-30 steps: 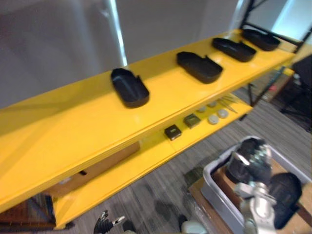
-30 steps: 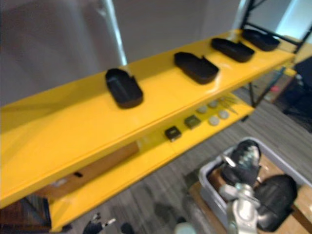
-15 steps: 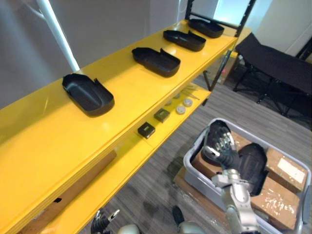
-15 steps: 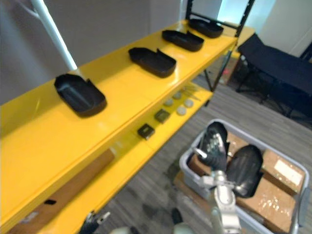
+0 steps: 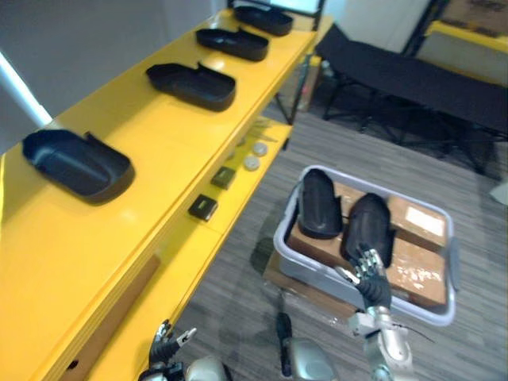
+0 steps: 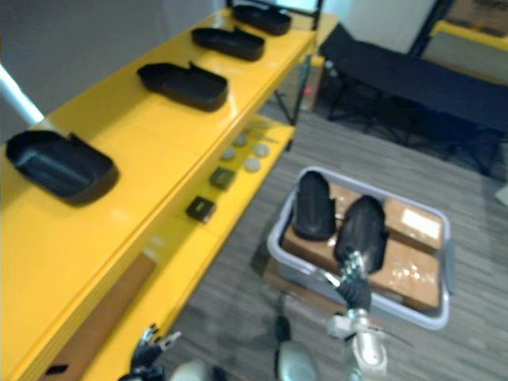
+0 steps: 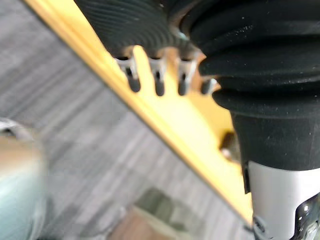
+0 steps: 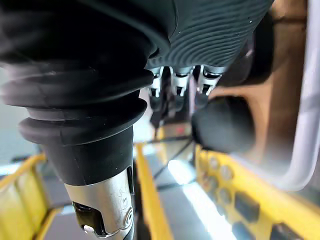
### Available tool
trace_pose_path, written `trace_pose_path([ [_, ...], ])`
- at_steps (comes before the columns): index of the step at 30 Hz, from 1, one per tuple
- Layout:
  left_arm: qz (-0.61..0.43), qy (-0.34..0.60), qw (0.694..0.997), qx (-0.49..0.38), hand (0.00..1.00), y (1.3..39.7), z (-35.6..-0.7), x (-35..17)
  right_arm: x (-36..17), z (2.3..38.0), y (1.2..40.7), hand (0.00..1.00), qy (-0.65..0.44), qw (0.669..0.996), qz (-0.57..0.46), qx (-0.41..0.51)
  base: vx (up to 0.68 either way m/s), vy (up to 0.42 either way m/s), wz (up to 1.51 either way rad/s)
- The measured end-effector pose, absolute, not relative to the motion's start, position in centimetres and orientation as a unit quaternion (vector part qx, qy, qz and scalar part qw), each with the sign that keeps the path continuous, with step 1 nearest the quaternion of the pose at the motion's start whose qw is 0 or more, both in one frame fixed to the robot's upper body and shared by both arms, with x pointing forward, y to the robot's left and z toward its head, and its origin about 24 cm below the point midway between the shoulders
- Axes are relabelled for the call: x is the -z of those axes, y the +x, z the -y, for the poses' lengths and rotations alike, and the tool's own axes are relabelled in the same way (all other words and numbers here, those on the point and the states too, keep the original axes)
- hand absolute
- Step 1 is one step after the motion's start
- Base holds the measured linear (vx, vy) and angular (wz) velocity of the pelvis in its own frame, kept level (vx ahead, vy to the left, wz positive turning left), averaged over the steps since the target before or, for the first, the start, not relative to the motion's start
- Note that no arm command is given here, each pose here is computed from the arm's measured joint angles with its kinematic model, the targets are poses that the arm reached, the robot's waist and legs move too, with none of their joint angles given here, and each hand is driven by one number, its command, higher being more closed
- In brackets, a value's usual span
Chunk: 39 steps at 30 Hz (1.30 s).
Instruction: Walk over and take plastic housings, then place them on the shelf
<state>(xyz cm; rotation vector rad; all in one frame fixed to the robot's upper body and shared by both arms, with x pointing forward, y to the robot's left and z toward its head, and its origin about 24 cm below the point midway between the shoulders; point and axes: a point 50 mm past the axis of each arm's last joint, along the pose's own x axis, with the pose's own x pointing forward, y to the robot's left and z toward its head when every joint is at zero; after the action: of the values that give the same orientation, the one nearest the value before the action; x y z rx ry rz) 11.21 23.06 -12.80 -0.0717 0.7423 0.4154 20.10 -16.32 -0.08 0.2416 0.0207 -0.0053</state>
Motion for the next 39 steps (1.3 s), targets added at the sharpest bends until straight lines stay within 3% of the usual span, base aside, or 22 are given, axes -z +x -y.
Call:
trace_pose_path([
  [2, -0.381, -0.023, 0.901, -0.206, 0.0, 10.7, -23.9, 13.0, -0.8, 13.7, 21.4, 0.0, 0.12, 0.992, 0.006, -0.033, -0.02, -0.274, -0.13],
  [6, -0.412, -0.013, 0.888, -0.205, 0.0, 9.0, -24.6, 13.5, -1.8, 12.6, 22.7, 0.0, 0.127, 0.992, 0.014, 0.007, 0.0, -0.443, -0.1],
  [10, -0.453, -0.063, 0.867, -0.196, 0.0, 6.2, -21.5, 15.0, -1.1, 14.3, 22.7, 0.0, 0.104, 0.993, -0.015, 0.048, 0.04, -0.401, -0.4],
  [13, -0.453, -0.079, 0.864, -0.206, 0.0, 6.0, -21.3, 15.1, 0.0, 16.6, 21.4, 0.0, 0.073, 0.994, -0.042, 0.07, 0.03, -0.338, -0.25],
  [20, -0.441, -0.084, 0.873, -0.19, 0.0, 5.5, -20.0, 15.3, -0.5, 23.4, 19.8, 0.0, 0.022, 0.971, -0.028, 0.238, -0.06, 0.002, -0.33],
  [25, -0.419, -0.031, 0.894, -0.154, 0.0, 7.8, -21.8, 14.6, -1.0, 23.4, 20.7, 0.0, 0.032, 0.959, -0.012, 0.281, -0.14, 0.113, -0.11],
  [28, -0.383, -0.031, 0.91, -0.157, 0.0, 10.5, -22.0, 13.7, -2.0, 24.1, 23.2, 0.0, 0.039, 0.951, 0.013, 0.307, -0.08, 0.017, 0.17],
  [34, -0.31, -0.052, 0.944, -0.101, 0.0, 15.4, -18.8, 11.8, -8.3, 27.4, 31.0, 0.0, 0.009, 0.94, 0.086, 0.33, -0.08, -0.022, 0.22],
  [39, -0.287, -0.05, 0.954, -0.077, 0.0, 16.8, -18.1, 11.0, -12.8, 28.2, 34.2, 0.0, 0.016, 0.937, 0.115, 0.331, -0.01, -0.004, 0.13],
])
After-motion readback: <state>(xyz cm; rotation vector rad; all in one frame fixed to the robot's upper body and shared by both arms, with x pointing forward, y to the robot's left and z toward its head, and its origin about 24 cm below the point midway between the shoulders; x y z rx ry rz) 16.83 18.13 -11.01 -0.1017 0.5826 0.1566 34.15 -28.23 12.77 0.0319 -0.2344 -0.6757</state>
